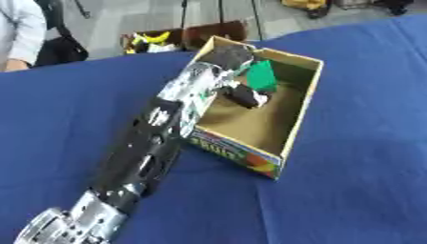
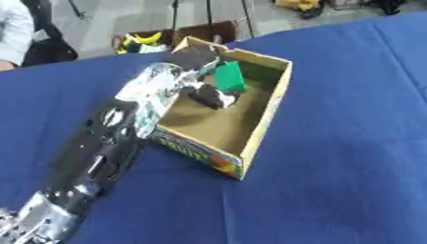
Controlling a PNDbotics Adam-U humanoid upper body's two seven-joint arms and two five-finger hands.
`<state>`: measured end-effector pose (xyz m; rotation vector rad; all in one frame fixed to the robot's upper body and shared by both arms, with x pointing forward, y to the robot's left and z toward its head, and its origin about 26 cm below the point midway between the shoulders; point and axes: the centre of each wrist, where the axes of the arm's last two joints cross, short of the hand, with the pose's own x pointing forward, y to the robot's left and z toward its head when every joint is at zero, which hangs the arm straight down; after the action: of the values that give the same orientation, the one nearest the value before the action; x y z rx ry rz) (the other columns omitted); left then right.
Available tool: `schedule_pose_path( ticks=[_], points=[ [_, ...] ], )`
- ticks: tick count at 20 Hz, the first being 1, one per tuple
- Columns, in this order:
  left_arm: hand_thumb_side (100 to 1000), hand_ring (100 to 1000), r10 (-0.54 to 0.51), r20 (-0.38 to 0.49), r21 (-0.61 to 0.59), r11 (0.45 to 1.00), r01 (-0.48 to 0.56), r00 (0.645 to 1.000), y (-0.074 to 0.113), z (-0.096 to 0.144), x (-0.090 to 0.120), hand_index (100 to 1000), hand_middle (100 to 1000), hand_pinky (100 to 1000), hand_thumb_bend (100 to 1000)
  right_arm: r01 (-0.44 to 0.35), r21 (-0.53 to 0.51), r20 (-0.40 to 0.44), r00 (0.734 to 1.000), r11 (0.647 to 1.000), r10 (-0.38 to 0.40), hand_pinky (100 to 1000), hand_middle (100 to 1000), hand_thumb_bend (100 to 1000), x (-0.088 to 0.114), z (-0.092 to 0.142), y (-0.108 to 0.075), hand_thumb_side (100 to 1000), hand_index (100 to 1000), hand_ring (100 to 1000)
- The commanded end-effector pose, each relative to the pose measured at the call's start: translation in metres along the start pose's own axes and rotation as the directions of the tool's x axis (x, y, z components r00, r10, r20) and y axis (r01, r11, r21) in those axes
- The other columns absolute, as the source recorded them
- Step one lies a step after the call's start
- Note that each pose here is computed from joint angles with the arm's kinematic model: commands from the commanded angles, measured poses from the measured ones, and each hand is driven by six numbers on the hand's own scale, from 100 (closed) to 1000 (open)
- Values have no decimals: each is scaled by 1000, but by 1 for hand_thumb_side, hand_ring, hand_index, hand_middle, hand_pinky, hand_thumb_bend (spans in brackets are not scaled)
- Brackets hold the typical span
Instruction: Pick up objects on the table and place them in the box.
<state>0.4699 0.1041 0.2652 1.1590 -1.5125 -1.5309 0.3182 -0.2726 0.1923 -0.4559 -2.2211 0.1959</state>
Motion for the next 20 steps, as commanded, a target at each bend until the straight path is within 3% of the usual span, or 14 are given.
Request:
schedule_pose_path(
  ticks=[1, 9, 12, 14, 15, 16, 17, 18, 19, 20],
  points=[
    [537, 410, -44, -17, 24, 999, 44, 999, -1, -3, 4, 731, 635, 158, 100, 9, -1, 36, 999, 1000, -9, 869, 738, 100, 8, -4, -2, 1000, 893, 888],
    [535, 422, -77, -14, -14, 997, 77, 997, -13, -6, 8, 754, 662, 174, 100, 9, -4, 33, 999, 1000, -9, 869, 738, 100, 8, -4, -2, 1000, 893, 889],
    [578, 426, -85, -14, -27, 996, 84, 996, -13, -6, 9, 842, 703, 184, 100, 8, -4, 31, 999, 1000, -8, 869, 738, 100, 7, -3, -2, 1000, 893, 889],
    [694, 487, -99, -20, -45, 994, 98, 995, -14, -6, 9, 926, 784, 243, 100, 9, -4, 31, 999, 1000, -9, 869, 737, 100, 7, -3, -2, 1000, 893, 889],
    [700, 523, -107, -23, -65, 992, 105, 994, -16, -6, 9, 953, 834, 272, 100, 8, -5, 30, 1000, 1000, -8, 869, 737, 100, 7, -3, -2, 1000, 893, 889],
    [715, 561, -113, -26, -85, 990, 111, 993, -18, -6, 8, 982, 879, 291, 185, 8, -6, 29, 1000, 1000, -8, 869, 737, 100, 7, -3, -3, 1000, 893, 889],
    [743, 603, -122, -31, -104, 988, 119, 992, -19, -6, 8, 1000, 917, 317, 349, 8, -6, 29, 1000, 1000, -8, 869, 737, 100, 7, -3, -3, 1000, 893, 889],
    [743, 603, -131, -36, -119, 985, 126, 991, -19, -6, 7, 1000, 917, 317, 349, 7, -7, 28, 1000, 1000, -7, 869, 737, 100, 7, -3, -3, 1000, 893, 889],
    [770, 694, -139, -43, -132, 982, 132, 989, -18, -5, 7, 1000, 955, 434, 526, 7, -8, 28, 1000, 1000, -7, 869, 737, 100, 7, -3, -3, 1000, 893, 889],
    [783, 759, -145, -50, -142, 980, 137, 988, -17, -5, 7, 1000, 982, 529, 638, 7, -8, 27, 1000, 1000, -7, 869, 737, 100, 7, -3, -3, 1000, 893, 889]
  ],
)
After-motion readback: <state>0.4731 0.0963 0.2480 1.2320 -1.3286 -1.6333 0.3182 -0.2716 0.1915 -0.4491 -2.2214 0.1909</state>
